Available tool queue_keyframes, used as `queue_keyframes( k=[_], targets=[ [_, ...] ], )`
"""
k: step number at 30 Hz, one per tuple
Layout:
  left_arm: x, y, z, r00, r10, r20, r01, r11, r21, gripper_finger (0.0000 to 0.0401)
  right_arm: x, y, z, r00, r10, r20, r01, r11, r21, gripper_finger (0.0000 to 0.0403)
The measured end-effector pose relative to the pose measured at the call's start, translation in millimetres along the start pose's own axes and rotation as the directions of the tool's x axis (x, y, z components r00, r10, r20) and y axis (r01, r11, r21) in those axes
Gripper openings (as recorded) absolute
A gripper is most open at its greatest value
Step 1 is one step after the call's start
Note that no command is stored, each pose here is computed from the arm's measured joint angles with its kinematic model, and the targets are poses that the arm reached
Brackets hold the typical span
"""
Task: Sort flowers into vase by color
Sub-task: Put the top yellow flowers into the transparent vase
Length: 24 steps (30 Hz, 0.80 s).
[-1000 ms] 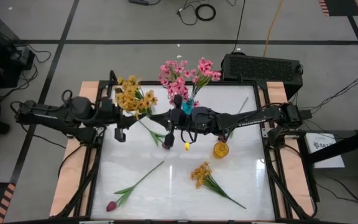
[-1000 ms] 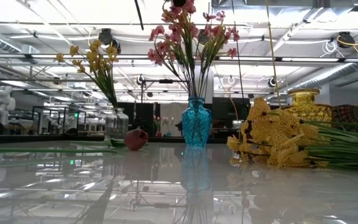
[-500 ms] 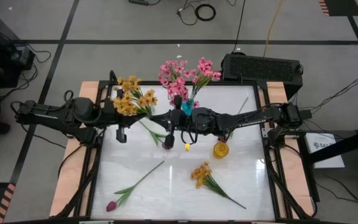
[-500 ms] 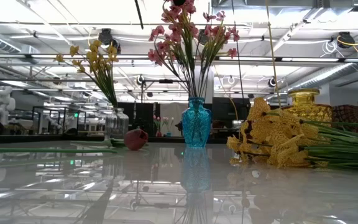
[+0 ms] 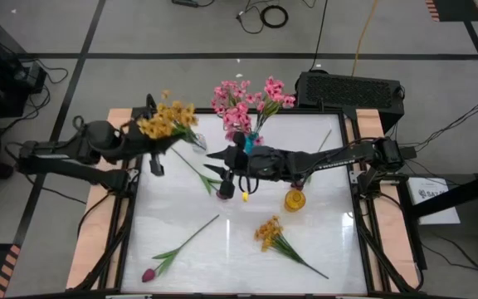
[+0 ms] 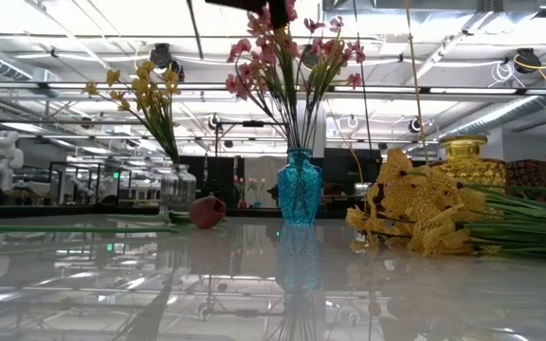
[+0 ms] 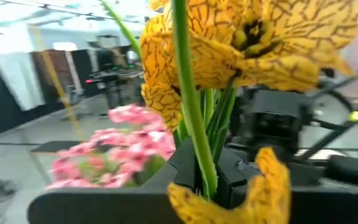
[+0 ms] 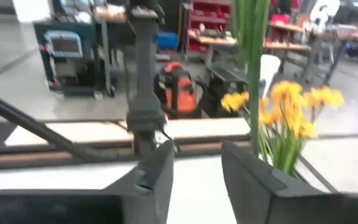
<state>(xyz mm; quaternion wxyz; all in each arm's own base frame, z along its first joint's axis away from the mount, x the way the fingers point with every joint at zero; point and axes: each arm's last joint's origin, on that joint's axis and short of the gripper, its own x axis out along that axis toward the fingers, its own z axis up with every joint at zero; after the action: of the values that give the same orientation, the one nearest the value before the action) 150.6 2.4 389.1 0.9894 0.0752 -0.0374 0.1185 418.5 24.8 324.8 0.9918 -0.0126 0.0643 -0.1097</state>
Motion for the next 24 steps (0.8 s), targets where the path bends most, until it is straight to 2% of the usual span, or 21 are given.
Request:
queue_keyframes(
  k=[5,9,13,18,24],
  targets=[
    [-6.1,19.3,-4.4,0.987,0.152,-0.053,-0.151,0.988,0.026,0.0015,0.1,-1.1,-3.3,0.999,-0.017,-0.033,0.017,1.000,-0.008,0.0170],
    [4.6,27.6,-17.9,0.964,0.211,-0.161,-0.207,0.977,0.044,0.0015,0.0,-0.7,-3.2,0.999,-0.015,-0.032,0.014,1.000,-0.014,0.0188],
    [19.6,31.8,-36.0,0.928,0.237,-0.287,-0.227,0.971,0.068,0.0015,-1.0,2.7,-3.4,0.999,-0.005,-0.033,0.004,1.000,-0.020,0.0192],
    [33.6,38.5,-45.7,0.901,0.281,-0.330,-0.275,0.959,0.064,0.0015,-1.9,5.5,-5.5,0.999,0.004,-0.054,-0.007,0.998,-0.057,0.0190],
    [36.7,51.7,-56.3,0.853,0.402,-0.332,-0.414,0.910,0.038,0.0015,-15.0,1.1,0.7,0.993,0.002,-0.118,-0.011,0.997,-0.077,0.0190]
  ],
)
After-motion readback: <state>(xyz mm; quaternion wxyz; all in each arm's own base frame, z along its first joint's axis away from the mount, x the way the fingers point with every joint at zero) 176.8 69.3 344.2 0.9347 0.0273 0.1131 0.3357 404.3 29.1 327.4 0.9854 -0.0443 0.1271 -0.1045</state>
